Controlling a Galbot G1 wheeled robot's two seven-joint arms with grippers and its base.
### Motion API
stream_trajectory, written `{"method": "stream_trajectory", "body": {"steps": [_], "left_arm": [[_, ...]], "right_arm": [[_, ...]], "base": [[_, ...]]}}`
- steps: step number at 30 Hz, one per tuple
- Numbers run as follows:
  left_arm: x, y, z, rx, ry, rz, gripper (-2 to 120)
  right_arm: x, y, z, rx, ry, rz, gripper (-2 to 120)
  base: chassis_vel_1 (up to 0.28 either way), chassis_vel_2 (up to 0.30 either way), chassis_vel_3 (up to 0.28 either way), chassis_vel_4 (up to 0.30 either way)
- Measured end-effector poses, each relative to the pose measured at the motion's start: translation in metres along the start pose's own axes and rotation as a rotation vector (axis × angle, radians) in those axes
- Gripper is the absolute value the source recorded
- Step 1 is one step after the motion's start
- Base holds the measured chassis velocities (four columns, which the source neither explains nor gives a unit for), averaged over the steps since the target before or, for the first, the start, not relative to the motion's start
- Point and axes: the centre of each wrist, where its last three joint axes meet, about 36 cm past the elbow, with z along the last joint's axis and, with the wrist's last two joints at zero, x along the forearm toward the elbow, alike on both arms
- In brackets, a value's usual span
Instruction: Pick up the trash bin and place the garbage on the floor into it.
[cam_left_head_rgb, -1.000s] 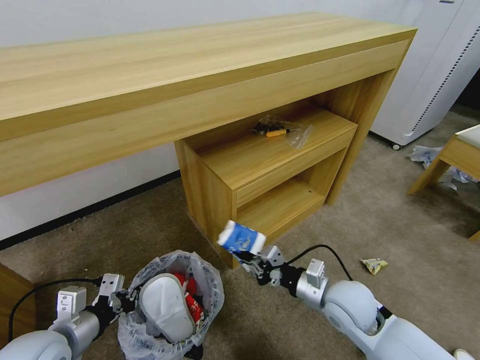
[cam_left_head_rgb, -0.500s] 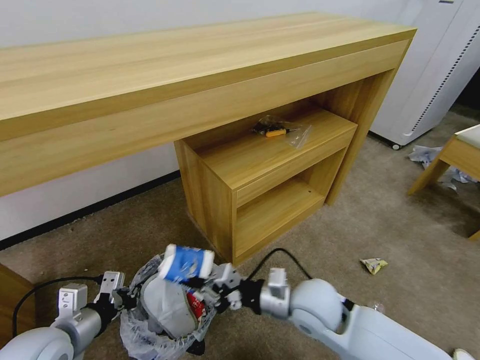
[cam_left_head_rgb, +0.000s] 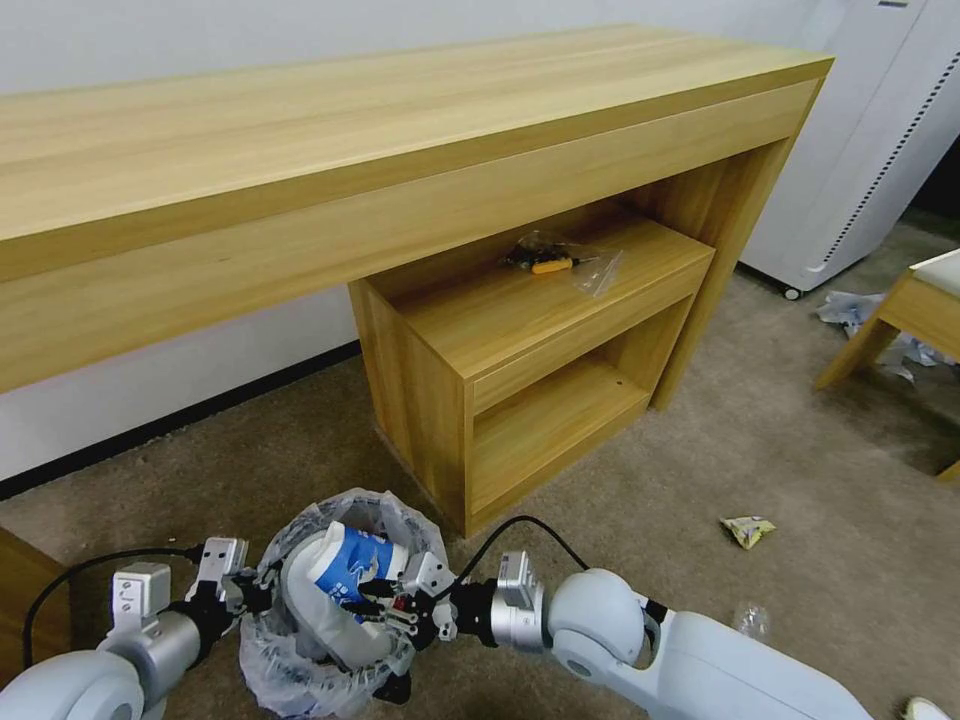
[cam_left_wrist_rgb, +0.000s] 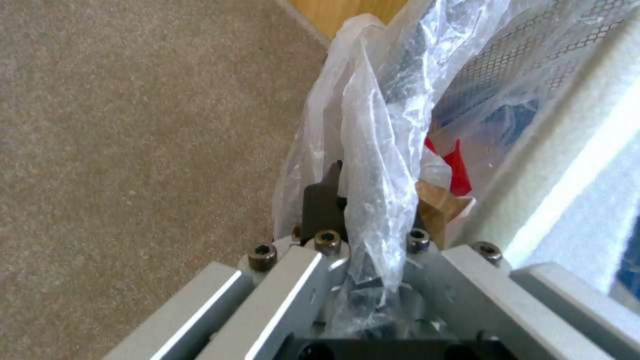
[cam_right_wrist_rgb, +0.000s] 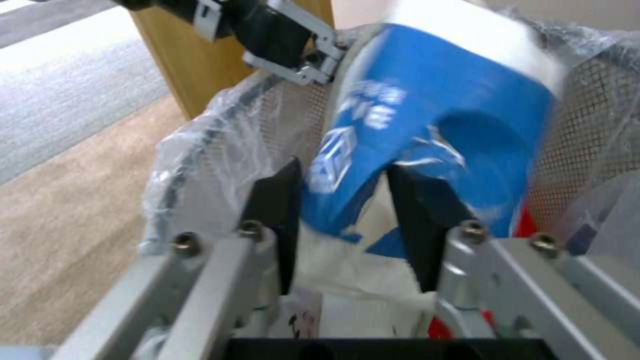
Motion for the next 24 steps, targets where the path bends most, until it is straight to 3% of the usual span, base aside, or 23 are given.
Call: {"method": "stream_trajectory", "body": {"steps": [3,9,15,24], "left_arm": [[0.001,0.001,-0.001,0.0,-0.002,0.001,0],[0.001,0.003,-0.002,0.001,-0.004,-0.002,0],[-0.001,0.004,-0.003,0.003,-0.008,-0.002,0],[0.001,0.003,-0.004,0.002,-0.012,-0.001,0]], "right_arm": [[-0.002,-0.002,-0.006,0.009,-0.019,0.011,54],[0.005,0.001,-0.015,0.018,-0.041,0.019,72],[0.012,0.011,-0.007,-0.013,-0.033,0.021,96],[0.021,0.011,-0.001,-0.034,-0.024,0.053,100]], "base": [[0.0,0.0,0.0,0.0],[0.0,0.0,0.0,0.0],[0.0,0.0,0.0,0.0],[0.0,0.0,0.0,0.0]]}}
